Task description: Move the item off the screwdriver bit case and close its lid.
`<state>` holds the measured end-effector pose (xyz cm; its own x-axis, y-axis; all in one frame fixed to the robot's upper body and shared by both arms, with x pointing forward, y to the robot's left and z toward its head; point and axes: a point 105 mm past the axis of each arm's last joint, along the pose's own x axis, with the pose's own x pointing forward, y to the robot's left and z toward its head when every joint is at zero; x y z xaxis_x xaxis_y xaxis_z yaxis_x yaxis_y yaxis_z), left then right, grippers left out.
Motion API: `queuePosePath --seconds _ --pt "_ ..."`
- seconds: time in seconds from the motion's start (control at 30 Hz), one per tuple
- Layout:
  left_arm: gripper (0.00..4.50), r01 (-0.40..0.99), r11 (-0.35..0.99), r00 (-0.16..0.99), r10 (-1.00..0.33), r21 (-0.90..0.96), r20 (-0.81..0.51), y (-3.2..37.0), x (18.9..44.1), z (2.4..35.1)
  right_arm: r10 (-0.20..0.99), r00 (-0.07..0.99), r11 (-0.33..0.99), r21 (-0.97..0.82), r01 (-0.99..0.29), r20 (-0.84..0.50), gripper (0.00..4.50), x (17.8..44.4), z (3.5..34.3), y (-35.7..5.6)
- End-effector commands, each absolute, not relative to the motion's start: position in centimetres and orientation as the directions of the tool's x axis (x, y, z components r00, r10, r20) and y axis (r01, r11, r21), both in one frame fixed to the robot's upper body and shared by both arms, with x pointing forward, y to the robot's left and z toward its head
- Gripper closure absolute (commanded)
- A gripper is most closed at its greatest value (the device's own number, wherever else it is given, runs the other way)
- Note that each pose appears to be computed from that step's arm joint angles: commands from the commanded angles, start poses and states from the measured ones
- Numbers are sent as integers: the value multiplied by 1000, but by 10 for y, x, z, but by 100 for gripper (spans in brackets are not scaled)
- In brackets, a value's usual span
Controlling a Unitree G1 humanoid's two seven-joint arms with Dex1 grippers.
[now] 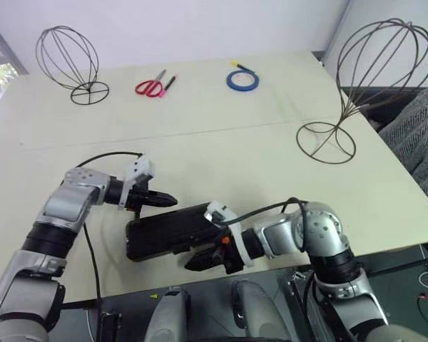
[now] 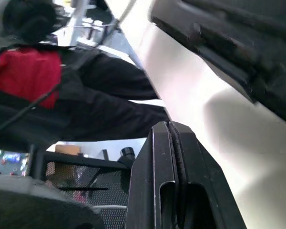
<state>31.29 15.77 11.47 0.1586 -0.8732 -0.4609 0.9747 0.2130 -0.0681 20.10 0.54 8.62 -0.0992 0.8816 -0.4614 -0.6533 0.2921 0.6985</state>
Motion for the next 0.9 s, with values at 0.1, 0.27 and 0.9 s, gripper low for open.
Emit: queuePosePath --seconds 0.1,0.27,0.9 --pt "450 984 176 144 -879 -30 -455 150 312 120 885 -11 354 687 -634 -466 446 201 87 17" --pt "450 985 172 142 -880 -25 -453 147 313 119 859 148 471 642 -605 -491 446 214 90 23" --pt "450 999 36 39 -835 17 -549 135 299 82 687 451 718 436 -542 -570 446 230 97 12"
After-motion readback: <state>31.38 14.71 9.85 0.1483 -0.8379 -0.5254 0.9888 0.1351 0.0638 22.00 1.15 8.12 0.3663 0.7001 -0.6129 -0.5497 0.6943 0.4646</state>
